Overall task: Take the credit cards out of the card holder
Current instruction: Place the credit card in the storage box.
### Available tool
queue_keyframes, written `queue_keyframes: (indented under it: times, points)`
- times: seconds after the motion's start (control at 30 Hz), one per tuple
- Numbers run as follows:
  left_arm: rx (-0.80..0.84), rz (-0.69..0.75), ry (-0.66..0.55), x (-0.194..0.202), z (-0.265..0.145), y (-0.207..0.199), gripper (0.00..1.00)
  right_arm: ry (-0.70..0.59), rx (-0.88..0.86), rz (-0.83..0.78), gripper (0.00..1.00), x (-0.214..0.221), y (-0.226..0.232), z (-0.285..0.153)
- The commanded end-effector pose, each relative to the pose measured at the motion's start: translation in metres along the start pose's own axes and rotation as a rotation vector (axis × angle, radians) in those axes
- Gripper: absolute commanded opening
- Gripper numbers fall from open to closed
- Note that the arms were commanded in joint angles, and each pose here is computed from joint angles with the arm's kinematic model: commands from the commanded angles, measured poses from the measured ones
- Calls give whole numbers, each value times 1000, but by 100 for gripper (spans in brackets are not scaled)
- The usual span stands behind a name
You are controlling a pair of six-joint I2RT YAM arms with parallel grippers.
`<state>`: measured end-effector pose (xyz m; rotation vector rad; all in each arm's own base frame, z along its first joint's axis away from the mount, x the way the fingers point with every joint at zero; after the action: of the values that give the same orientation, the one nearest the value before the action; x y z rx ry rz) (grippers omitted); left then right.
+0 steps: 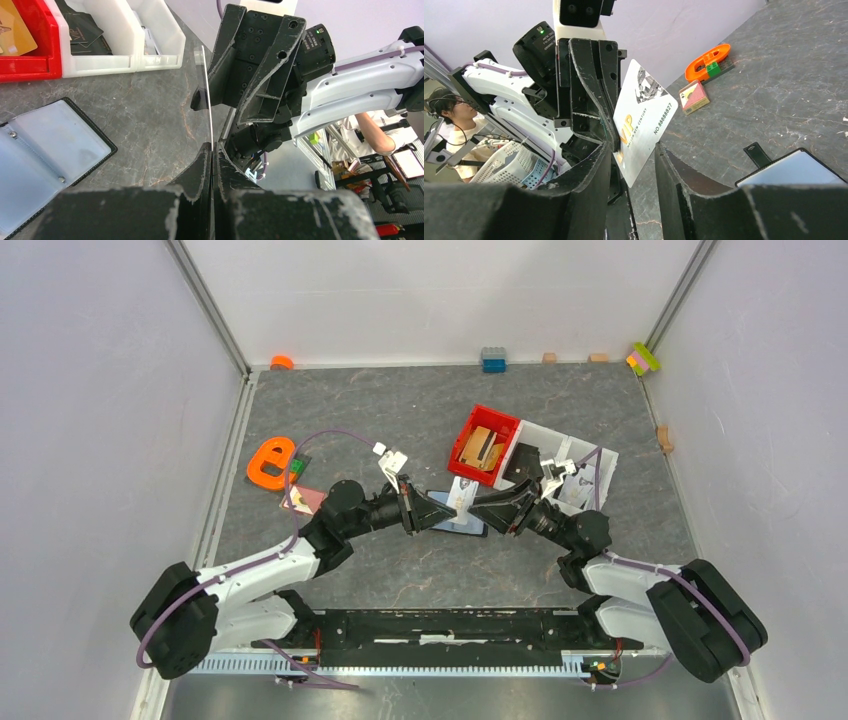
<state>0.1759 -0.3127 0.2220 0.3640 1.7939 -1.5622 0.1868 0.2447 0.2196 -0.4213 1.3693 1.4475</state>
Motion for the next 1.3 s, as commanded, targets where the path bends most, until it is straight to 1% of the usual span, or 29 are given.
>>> queue_keyframes:
  times: [0.0, 0.17, 0.23, 0.27, 0.3, 0.33, 0.4, 0.47, 0.6, 0.73, 0.77, 0.83, 0.9, 0.97, 1.0, 1.07, 1.1, 1.13, 1.2, 1.27]
  points:
    - [112, 79, -33, -14, 4, -27, 2, -10, -68, -51, 42, -9, 15, 8]
    - [135, 82, -35, -14, 3, -32, 2, -2, -69, -43, 48, -7, 14, 8]
    - [128, 83, -44, -15, 3, -31, 2, -3, -69, -39, 53, -8, 14, 9]
    - [122, 85, -49, -16, 2, -29, 2, -1, -61, -36, 58, -7, 13, 9]
    - [118, 85, -52, -16, 2, -29, 2, 1, -54, -37, 60, -7, 12, 9]
    - [113, 85, -54, -16, 2, -28, 2, 1, -53, -40, 58, -7, 11, 8]
    - [112, 86, -54, -16, 2, -28, 2, -7, -65, -50, 46, -9, 14, 8]
    - [112, 86, -51, -16, 2, -28, 2, -14, -83, -49, 38, -10, 19, 7]
    - [113, 83, -48, -16, 3, -28, 2, -34, -140, -46, 26, -14, 31, 6]
    - [103, 77, -46, -15, 4, -25, 4, -36, -178, -34, 5, -16, 38, 5]
    - [93, 75, -48, -15, 5, -23, 7, -33, -179, -38, 0, -16, 37, 5]
    - [62, 74, -51, -16, 6, -17, 16, -21, -135, -40, 0, -13, 29, 6]
    - [23, 76, -60, -17, 6, -10, 26, 8, -63, -54, 0, -7, 13, 7]
    - [-18, 81, -63, -18, 6, -3, 36, 55, 42, -83, 0, 0, -9, 9]
    - [-53, 79, -73, -19, 6, 3, 41, 99, 117, -76, 0, 8, -25, 7]
    - [-145, 72, -81, -21, 5, 19, 50, 165, 267, -99, 0, 13, -56, 2]
    - [-183, 72, -87, -23, 4, 24, 58, 208, 333, -105, 0, 15, -70, -3]
    - [-248, 69, -96, -24, 1, 35, 62, 230, 394, -112, 0, 13, -83, -7]
    - [-386, 68, -124, -29, -7, 56, 65, 259, 479, -98, 0, 11, -101, -20]
    - [-506, 77, -132, -32, -16, 73, 65, 249, 541, -75, 0, 6, -113, -31]
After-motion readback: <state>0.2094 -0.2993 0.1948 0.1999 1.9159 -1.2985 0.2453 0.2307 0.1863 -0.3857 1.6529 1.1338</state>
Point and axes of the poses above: each gripper's point midway between its finger pads, its own z axis out along the fingers, its own y axis along the line the jaws close on, x = y × z, the point moved 1 cm from there along -z, back along the fingers, and after that the axes turned 7 degrees about -z, right-handed, at the moved point
